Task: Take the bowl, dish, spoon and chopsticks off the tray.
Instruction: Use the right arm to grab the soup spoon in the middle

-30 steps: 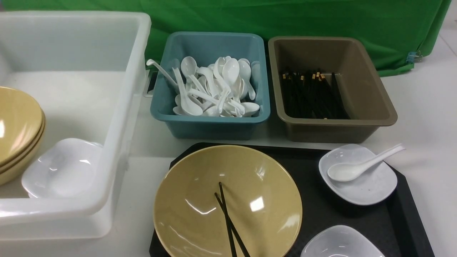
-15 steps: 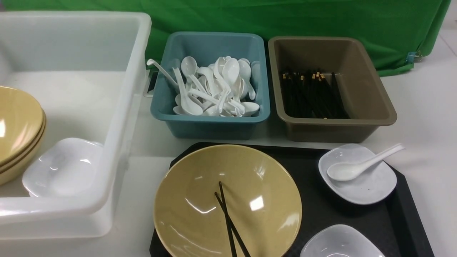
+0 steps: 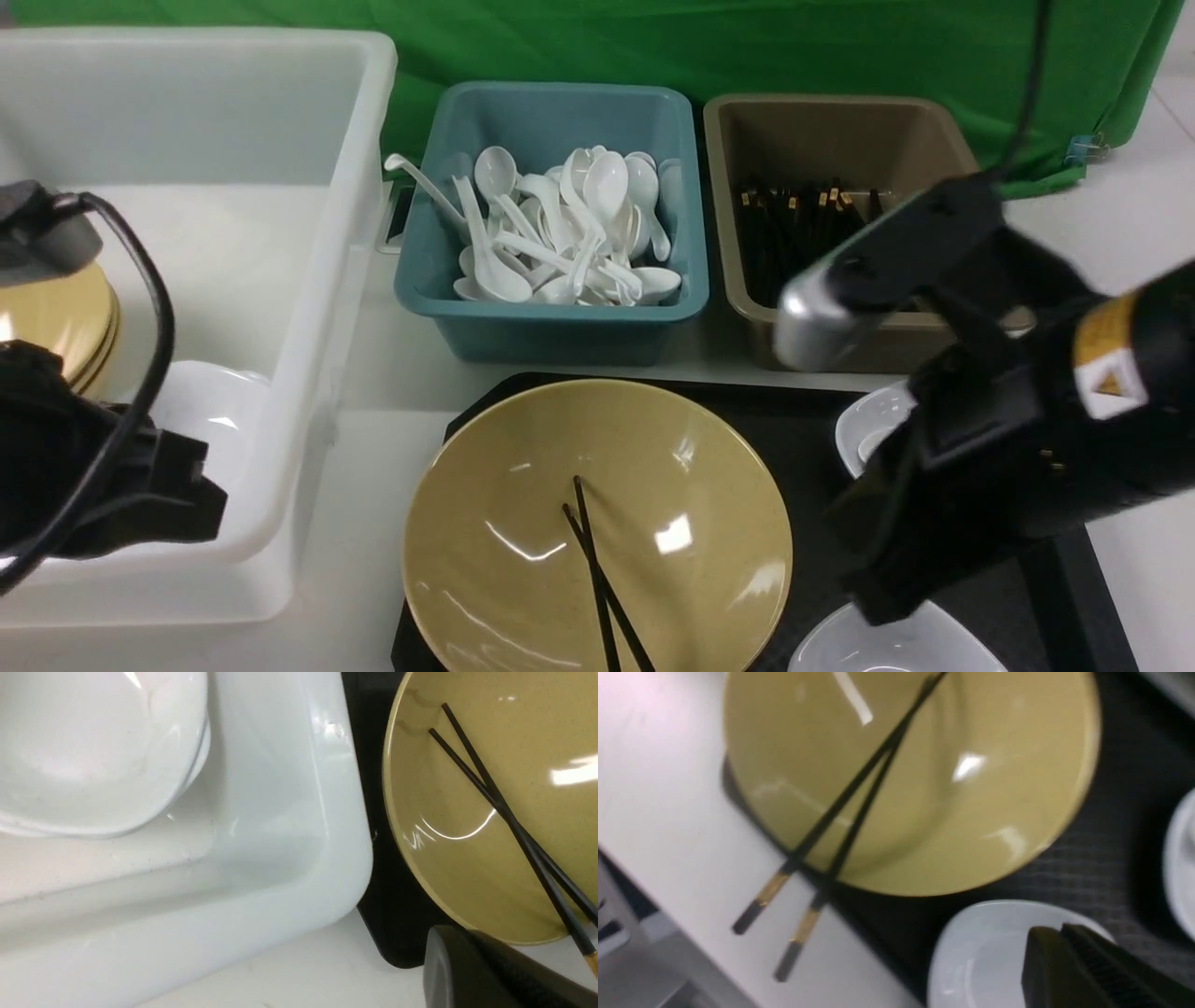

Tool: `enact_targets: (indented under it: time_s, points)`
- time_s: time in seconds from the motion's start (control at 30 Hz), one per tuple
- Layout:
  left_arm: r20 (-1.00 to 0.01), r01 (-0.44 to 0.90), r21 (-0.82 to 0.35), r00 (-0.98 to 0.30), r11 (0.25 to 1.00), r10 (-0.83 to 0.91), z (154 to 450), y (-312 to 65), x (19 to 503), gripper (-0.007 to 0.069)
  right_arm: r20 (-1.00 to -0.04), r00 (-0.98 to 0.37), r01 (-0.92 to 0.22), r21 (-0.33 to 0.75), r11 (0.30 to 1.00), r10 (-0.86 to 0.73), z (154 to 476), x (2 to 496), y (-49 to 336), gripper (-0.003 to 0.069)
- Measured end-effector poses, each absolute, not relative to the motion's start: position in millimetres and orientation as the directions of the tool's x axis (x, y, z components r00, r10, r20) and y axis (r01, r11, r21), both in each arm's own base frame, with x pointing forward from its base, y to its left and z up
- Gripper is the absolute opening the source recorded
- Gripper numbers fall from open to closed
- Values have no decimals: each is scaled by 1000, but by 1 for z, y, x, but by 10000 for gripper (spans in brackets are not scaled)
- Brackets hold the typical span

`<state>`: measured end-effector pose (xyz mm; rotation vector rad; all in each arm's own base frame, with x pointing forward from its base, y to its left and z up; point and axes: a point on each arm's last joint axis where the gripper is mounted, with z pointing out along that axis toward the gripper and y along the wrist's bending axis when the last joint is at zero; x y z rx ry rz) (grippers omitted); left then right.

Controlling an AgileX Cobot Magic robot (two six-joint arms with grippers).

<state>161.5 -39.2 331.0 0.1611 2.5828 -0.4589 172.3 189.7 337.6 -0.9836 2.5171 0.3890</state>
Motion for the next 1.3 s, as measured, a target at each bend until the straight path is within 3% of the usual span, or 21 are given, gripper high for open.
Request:
enact_targets:
  time_s: [0.1,0.23,0.4,0.47,0.63,0.67,0.7,0.73,0.77,0.83,0.97,1.3]
  points:
    - [-526,245,-274,-848,930,68,335,-44,155,-19,-372,-671,-726,152,671,-641,323,199,215,-5]
    - [-538,267,-267,-838,926,86,336,-45,152,-19,-373,-675,-721,151,676,-637,324,215,219,-5]
    - [-539,278,-277,-837,920,91,335,-47,150,-19,-370,-703,-681,103,725,-608,339,231,193,-5]
    - [-540,281,-278,-837,919,92,335,-47,150,-19,-355,-778,-567,39,823,-519,342,253,152,-5]
    - [-549,281,-275,-831,919,90,336,-47,151,-19,-340,-902,-291,24,956,-266,334,282,83,5]
    - [-551,283,-274,-830,919,92,336,-47,151,-19,-335,-924,-205,24,979,-185,329,287,60,27]
    - [-552,283,-274,-829,919,91,336,-47,152,-19,-338,-923,-202,25,979,-182,329,288,60,37]
    - [-556,284,-272,-826,919,91,336,-47,152,-19,-341,-937,-93,31,995,-77,322,293,30,96]
    - [-556,284,-272,-826,919,91,336,-47,152,-19,-342,-937,-81,33,996,-65,321,293,30,96]
    - [-562,284,-271,-822,920,88,337,-47,153,-19,-365,-925,79,87,993,106,307,300,-8,268]
    - [-573,291,-264,-814,920,94,337,-46,153,-19,-376,-893,169,225,959,246,284,320,-31,391]
    - [-578,298,-227,-807,927,118,336,-44,154,-19,-273,-885,257,390,884,377,215,364,-29,419]
